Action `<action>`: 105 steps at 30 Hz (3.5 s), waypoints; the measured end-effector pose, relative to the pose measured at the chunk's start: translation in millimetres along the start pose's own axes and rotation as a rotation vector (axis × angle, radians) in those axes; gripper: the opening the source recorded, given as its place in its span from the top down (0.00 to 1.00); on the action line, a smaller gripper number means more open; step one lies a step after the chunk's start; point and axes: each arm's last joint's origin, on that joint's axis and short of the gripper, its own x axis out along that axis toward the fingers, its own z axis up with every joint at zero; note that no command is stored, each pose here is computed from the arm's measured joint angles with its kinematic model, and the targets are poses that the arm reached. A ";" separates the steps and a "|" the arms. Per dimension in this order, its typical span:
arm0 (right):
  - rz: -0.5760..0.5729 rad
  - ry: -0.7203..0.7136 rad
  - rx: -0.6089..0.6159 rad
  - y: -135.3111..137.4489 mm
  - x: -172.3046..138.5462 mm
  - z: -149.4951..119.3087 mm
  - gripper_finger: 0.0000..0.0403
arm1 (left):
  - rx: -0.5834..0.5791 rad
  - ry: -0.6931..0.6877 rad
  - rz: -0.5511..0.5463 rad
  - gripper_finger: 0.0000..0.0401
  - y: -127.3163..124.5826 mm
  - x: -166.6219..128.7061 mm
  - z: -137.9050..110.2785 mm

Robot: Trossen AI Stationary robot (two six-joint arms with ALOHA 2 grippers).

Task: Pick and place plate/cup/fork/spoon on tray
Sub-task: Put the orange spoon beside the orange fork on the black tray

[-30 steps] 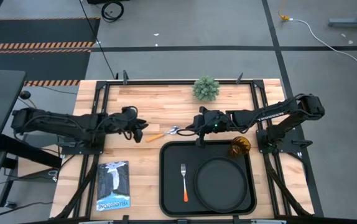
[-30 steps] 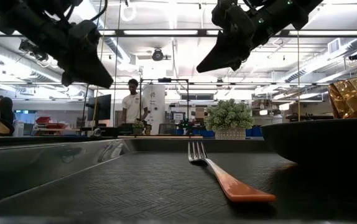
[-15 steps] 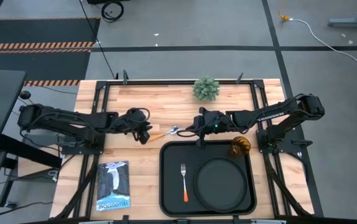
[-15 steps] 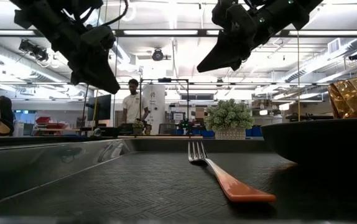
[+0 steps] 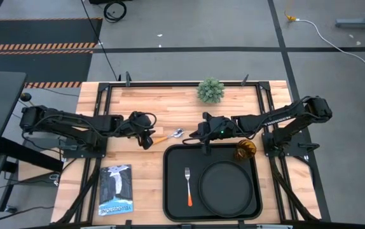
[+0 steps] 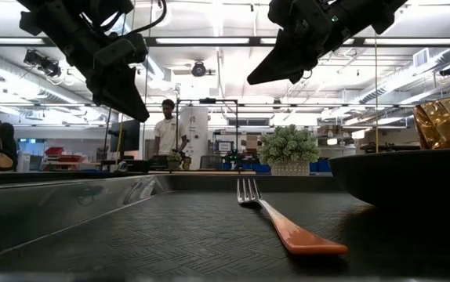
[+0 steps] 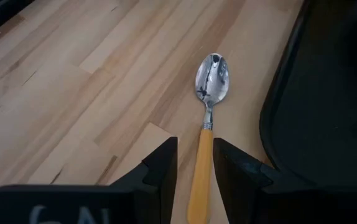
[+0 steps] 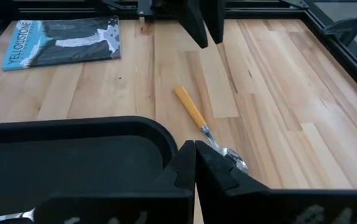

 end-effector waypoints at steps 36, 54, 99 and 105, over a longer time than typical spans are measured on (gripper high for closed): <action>-0.087 -0.150 -0.060 -30.2 -31.4 -21.3 0.98 | -0.026 0.011 0.004 0.72 -13.9 49.8 -6.4; -0.092 -0.192 -0.069 -32.6 -56.1 -12.9 0.98 | 0.072 0.069 -0.043 0.60 -27.1 81.7 -6.9; -0.042 -0.198 -0.030 -24.6 -51.5 -13.4 0.98 | 0.314 0.281 -0.042 0.59 -23.2 124.6 5.2; -0.034 -0.198 -0.032 -24.0 -51.6 -13.3 0.98 | 0.316 0.306 -0.032 0.68 -21.9 125.4 2.4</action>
